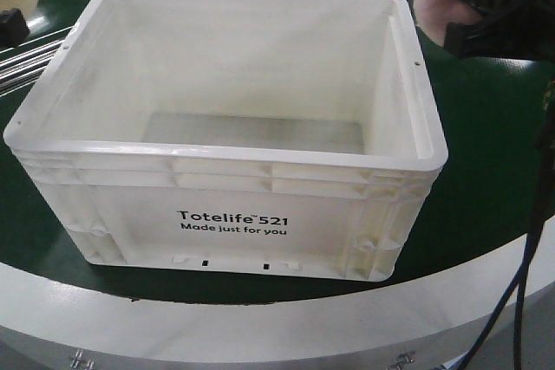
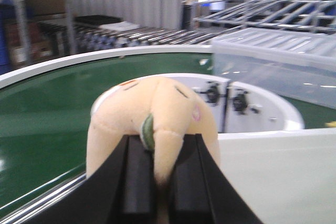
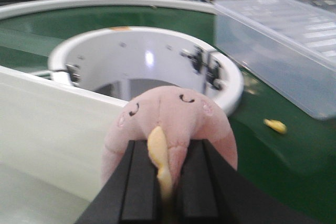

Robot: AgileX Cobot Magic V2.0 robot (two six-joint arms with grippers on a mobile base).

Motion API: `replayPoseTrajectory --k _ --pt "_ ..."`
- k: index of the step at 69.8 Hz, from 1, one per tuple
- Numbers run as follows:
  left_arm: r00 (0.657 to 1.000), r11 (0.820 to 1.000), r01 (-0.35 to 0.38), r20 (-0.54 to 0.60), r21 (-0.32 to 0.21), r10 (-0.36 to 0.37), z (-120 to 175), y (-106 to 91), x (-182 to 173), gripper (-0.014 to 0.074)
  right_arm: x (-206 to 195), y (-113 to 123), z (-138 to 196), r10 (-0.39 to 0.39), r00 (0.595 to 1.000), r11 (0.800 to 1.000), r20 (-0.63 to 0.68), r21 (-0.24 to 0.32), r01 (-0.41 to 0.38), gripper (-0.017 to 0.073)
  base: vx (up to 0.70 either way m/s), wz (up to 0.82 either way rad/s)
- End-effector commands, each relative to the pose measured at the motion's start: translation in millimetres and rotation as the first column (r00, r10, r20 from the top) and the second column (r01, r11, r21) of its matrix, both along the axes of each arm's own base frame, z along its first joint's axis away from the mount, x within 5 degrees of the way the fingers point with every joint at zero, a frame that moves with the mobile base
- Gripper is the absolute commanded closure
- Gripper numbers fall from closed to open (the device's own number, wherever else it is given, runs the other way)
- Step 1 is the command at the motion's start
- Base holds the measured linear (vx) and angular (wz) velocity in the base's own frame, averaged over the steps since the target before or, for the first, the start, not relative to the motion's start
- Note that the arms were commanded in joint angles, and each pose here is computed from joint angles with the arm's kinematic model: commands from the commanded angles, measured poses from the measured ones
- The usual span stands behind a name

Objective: Place moving items into box and shelve
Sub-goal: 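Lift both plush toys up over the tote rim, then open both grippers to drop the plush toys into the tote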

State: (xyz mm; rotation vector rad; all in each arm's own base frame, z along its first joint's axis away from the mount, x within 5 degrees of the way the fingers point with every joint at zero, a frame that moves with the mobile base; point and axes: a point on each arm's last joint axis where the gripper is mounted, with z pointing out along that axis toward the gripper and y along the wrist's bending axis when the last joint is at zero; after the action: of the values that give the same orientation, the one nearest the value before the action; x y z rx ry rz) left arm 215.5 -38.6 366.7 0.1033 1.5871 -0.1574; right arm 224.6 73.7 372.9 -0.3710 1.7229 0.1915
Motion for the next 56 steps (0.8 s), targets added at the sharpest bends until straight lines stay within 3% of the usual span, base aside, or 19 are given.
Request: replayPoseTrajectory --k 1,18,36,45,56 --pt "0.99 0.998 0.053 0.135 -0.042 -0.046 22.3 -11.9 -5.9 0.0617 -5.8 11.4 23.0 0.024 0.989 0.999 0.149 0.04 -0.03 0.0571 0.0 0.0" --pt "0.977 0.981 0.19 0.102 -0.035 -0.185 12.3 -46.0 -2.8 0.0617 -6.6 51.9 11.1 0.167 0.978 0.985 0.126 0.027 -0.171 0.0571 0.0 0.0" --pt "0.974 0.975 0.219 0.06 -0.026 -0.217 1.0 -58.2 5.9 0.0594 -4.1 60.5 5.3 0.189 0.976 0.981 0.108 0.022 -0.193 0.0541 0.0 0.0" --pt "0.975 0.975 0.219 0.047 -0.024 -0.218 -1.9 -59.3 8.4 0.0522 -4.6 60.2 5.9 0.189 0.976 0.981 0.11 0.024 -0.193 0.0438 0.0 0.0" --pt "0.975 0.975 0.219 0.049 -0.02 -0.218 -1.7 -59.3 8.4 0.0362 -4.3 59.9 6.7 0.184 0.976 0.982 0.118 0.029 -0.189 0.0192 0.0 0.0"
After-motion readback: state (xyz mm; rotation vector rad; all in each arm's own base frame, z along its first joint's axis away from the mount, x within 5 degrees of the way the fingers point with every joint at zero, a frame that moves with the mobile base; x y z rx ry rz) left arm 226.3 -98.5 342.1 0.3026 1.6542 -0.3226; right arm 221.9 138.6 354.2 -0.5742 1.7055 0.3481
